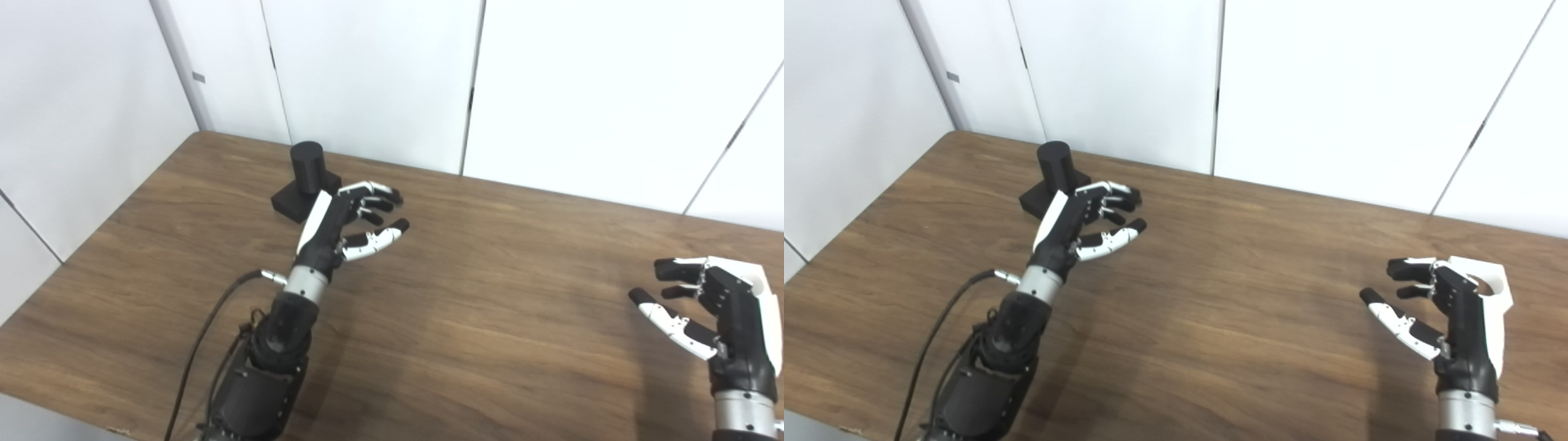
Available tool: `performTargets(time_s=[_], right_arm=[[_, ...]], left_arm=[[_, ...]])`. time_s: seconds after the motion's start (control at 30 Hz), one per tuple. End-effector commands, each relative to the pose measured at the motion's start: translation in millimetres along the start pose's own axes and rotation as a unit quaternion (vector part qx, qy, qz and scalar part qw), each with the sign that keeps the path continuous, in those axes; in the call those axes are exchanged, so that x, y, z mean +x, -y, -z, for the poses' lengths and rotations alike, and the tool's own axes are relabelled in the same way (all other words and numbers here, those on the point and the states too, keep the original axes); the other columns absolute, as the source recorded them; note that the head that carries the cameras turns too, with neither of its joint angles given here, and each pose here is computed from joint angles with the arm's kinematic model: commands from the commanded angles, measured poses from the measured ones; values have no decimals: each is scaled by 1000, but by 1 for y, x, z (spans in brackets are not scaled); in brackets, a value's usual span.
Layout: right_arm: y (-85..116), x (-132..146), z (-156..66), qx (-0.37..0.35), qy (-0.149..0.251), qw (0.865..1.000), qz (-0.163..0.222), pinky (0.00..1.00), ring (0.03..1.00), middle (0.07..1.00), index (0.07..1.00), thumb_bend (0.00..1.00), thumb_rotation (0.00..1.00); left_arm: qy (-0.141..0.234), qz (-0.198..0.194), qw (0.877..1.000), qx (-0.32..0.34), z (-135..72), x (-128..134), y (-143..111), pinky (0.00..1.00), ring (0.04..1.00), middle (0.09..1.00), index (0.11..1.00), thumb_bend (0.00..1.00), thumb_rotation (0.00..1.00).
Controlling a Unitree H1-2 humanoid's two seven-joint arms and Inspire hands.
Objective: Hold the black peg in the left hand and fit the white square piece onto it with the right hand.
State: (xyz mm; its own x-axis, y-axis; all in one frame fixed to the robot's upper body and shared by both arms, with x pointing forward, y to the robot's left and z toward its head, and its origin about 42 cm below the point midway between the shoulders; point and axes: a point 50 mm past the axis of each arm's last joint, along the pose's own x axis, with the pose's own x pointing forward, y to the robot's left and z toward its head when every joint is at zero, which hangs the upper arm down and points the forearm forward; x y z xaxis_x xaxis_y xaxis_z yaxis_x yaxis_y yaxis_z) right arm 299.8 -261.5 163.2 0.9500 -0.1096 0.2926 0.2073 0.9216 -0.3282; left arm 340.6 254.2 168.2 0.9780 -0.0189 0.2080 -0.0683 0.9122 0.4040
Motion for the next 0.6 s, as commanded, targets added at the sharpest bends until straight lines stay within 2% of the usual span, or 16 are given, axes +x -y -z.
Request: performTargets(time_s=[0.0,0.27,0.4,0.47,0.57], right_arm=[[5,10,-16,2,40,999,8,481,596,612,491,495,127],[7,10,-16,-1,34,999,8,498,608,614,491,495,127],[7,11,-16,-1,32,999,8,508,620,623,491,495,128],[6,12,-16,1,32,999,9,495,610,619,491,495,128],[6,13,-15,0,35,999,6,491,608,616,491,495,128]], left_arm=[[44,-20,998,32,-21,18,-13,569,693,753,724,706,236],[46,-53,996,58,-23,34,-27,592,749,810,782,707,257],[47,-81,992,88,-30,46,-41,596,762,824,809,717,278],[42,-88,990,107,-35,56,-50,608,774,827,810,714,262],[34,-91,985,145,-43,67,-62,638,781,823,811,727,299]])
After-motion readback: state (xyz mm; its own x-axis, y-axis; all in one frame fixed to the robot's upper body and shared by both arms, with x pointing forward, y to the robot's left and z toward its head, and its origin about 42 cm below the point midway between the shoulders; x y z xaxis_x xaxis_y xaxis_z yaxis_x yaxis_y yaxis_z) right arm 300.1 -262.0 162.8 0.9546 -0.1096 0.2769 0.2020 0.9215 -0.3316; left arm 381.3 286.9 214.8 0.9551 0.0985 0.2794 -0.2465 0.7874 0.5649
